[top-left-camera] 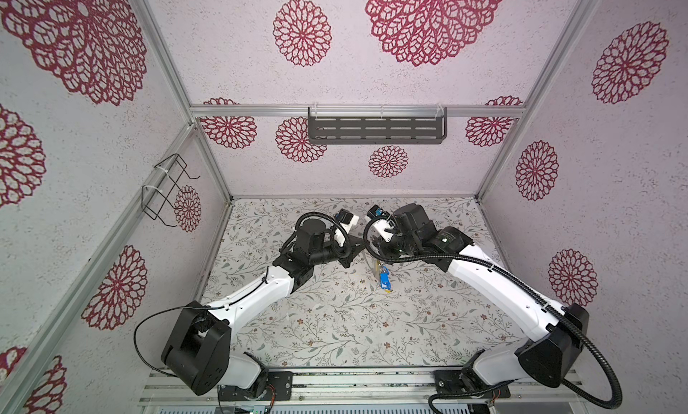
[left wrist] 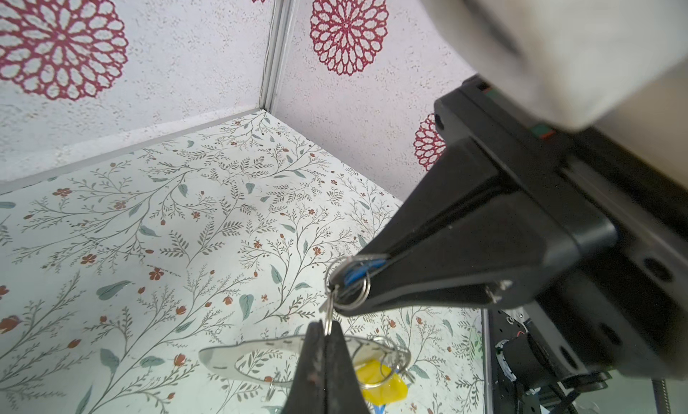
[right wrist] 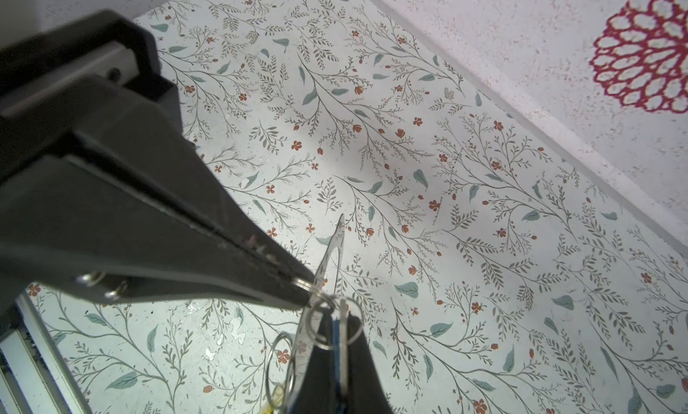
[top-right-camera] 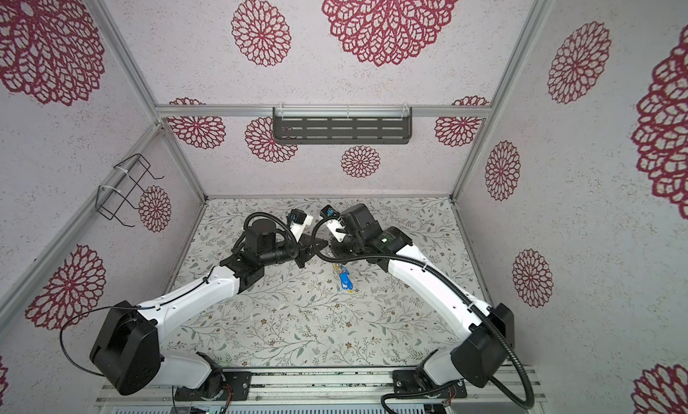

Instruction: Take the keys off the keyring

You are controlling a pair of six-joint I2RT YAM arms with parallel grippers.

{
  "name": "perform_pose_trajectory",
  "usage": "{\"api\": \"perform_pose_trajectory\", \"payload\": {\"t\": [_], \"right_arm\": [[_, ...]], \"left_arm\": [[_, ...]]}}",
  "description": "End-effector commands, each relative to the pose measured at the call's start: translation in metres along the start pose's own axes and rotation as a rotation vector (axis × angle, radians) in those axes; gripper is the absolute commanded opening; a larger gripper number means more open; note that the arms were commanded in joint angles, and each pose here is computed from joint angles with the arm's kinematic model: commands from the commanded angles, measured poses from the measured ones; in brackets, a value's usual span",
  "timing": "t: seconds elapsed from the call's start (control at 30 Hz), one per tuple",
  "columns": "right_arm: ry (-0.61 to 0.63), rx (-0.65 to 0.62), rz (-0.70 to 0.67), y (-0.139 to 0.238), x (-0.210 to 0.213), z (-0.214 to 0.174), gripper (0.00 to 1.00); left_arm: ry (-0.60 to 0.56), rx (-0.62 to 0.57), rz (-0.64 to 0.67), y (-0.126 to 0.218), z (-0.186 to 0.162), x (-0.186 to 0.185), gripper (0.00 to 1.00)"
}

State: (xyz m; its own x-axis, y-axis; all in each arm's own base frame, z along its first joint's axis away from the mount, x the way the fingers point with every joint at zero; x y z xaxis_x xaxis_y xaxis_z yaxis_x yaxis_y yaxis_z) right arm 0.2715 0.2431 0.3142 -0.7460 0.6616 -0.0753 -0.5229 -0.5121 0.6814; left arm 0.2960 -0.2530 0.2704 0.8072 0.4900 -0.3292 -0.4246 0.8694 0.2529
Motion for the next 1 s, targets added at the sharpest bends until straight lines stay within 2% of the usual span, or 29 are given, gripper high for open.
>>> {"api": "perform_pose_trajectory", "payload": {"t": [0.0, 0.1, 0.27, 0.4, 0.5, 0.57, 0.7, 0.83, 0.97], "right_arm": [[0.026, -0.124, -0.021, 0.016, 0.0, 0.032, 0.0], [0.009, -0.111, -0.051, 0.006, -0.004, 0.031, 0.0], [-0.006, -0.13, -0.201, 0.002, -0.018, 0.017, 0.0], [-0.001, -0.208, -0.293, 0.006, -0.024, 0.003, 0.11], [-0.016, -0.253, -0.328, 0.009, -0.025, -0.008, 0.31], [-0.04, -0.257, -0.351, 0.01, -0.027, -0.016, 0.32], [-0.141, -0.245, -0.433, 0.013, -0.035, -0.03, 0.47], [-0.201, -0.248, -0.376, 0.013, -0.035, -0.036, 0.54], [-0.079, -0.328, -0.274, 0.014, -0.023, -0.043, 0.55]], "left_arm": [[-0.002, 0.051, 0.025, -0.005, -0.009, 0.003, 0.0], [-0.009, 0.037, 0.031, -0.004, -0.009, 0.003, 0.0], [-0.051, 0.023, 0.082, 0.006, -0.011, 0.003, 0.0], [-0.091, 0.004, 0.124, 0.015, -0.012, 0.003, 0.0], [-0.106, -0.014, 0.138, 0.019, -0.01, 0.003, 0.0], [-0.127, -0.014, 0.142, 0.021, -0.009, 0.002, 0.0], [-0.183, -0.008, 0.128, 0.025, -0.007, -0.001, 0.0], [-0.295, 0.001, 0.021, 0.028, -0.009, -0.012, 0.0], [-0.333, 0.004, -0.037, 0.032, -0.004, -0.014, 0.0]]}}
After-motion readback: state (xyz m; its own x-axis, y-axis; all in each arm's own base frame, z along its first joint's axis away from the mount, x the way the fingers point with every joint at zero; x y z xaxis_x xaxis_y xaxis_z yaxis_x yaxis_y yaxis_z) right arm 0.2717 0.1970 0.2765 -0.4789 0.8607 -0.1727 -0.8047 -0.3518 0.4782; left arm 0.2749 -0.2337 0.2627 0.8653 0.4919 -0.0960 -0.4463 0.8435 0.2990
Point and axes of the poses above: each gripper's point midway between its finger pads, its own y axis back along the fingers, its own x axis along the line the jaws close on, z = x × y, the point moved 7 cm from there along y, back along the fingers, and after that the axes turned 1 degree about y, right-handed, at the moved point
